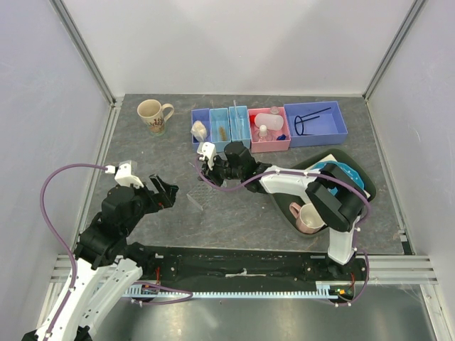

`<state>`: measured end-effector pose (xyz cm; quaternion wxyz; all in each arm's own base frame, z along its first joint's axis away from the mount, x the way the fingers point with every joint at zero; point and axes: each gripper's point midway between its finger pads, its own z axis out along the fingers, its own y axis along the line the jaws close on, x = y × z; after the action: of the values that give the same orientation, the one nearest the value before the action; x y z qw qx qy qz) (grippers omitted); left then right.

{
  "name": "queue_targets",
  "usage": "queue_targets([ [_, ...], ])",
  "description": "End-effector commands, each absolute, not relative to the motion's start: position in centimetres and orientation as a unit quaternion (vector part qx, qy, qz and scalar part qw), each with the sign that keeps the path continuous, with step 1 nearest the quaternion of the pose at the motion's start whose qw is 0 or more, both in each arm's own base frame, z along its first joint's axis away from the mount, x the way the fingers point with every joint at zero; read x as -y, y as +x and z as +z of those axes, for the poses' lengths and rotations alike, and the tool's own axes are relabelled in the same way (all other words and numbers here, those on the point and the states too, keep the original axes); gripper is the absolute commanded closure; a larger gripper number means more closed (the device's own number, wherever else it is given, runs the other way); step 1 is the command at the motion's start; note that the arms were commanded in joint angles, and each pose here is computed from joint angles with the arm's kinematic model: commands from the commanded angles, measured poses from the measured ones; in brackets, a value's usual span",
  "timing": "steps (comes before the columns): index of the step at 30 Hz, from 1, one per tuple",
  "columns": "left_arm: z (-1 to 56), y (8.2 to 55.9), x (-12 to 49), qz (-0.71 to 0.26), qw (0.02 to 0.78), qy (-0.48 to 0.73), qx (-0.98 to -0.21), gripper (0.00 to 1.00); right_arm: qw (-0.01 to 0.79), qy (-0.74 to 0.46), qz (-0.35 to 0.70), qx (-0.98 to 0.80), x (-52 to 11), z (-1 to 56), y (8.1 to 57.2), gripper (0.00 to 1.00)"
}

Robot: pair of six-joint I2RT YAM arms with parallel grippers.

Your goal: Organize the chemistry lab equipment

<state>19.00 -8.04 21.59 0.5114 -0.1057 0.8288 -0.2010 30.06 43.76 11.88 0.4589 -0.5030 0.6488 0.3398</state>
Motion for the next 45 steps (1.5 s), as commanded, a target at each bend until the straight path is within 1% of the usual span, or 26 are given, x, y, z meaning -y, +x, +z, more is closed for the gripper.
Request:
queue_targets([
  [1,21.7,19.0,8.1,-0.211,0.512,-0.119,-0.824,0.01,0.468,-0.503,0.351,-0.636,-44.2,12.1,30.2,0.86],
  [7,21.8,19.1,8.1,-0.210,0.512,-0.121,-0.824,0.01,0.468,-0.503,0.355,-0.634,-44.3,12.0,30.1,0.86],
  [15,21.9,19.2,8.3,-0.215,0.513,-0.119,-0.822,0.01,0.467,-0.511,0.358,-0.627,-43.2,12.2,29.6,0.83],
  [19,21.7,19.1,8.4,-0.218,0.512,-0.116,-0.823,0.01,0.462,-0.518,0.361,-0.623,-42.9,12.4,29.3,0.80],
  [23,21.7,19.0,8.5,-0.221,0.511,-0.116,-0.822,0.01,0.458,-0.522,0.366,-0.620,-42.8,12.4,29.0,0.73],
  [26,21.9,18.9,8.4,-0.224,0.515,-0.117,-0.819,0.01,0.458,-0.524,0.367,-0.618,-42.8,12.7,28.9,0.71],
  [33,21.8,18.8,8.6,-0.227,0.513,-0.116,-0.819,0.01,0.463,-0.528,0.362,-0.614,-42.4,13.4,28.7,0.71],
  [36,21.8,18.8,8.7,-0.230,0.512,-0.113,-0.820,0.01,0.460,-0.534,0.367,-0.607,-42.3,13.8,28.3,0.70],
  [37,21.8,18.7,8.8,-0.233,0.511,-0.112,-0.820,0.01,0.460,-0.537,0.370,-0.603,-42.3,14.1,28.1,0.69],
  [38,21.6,18.8,9.0,-0.234,0.508,-0.110,-0.821,0.00,0.463,-0.539,0.373,-0.597,-42.4,14.9,28.0,0.65],
  [39,21.4,18.7,9.4,-0.241,0.502,-0.101,-0.825,0.00,0.457,-0.542,0.380,-0.594,-42.4,15.2,27.6,0.64],
  [45,20.7,18.9,11.4,-0.271,0.475,-0.070,-0.834,0.01,0.447,-0.552,0.392,-0.585,-41.9,17.8,26.5,0.61],
])
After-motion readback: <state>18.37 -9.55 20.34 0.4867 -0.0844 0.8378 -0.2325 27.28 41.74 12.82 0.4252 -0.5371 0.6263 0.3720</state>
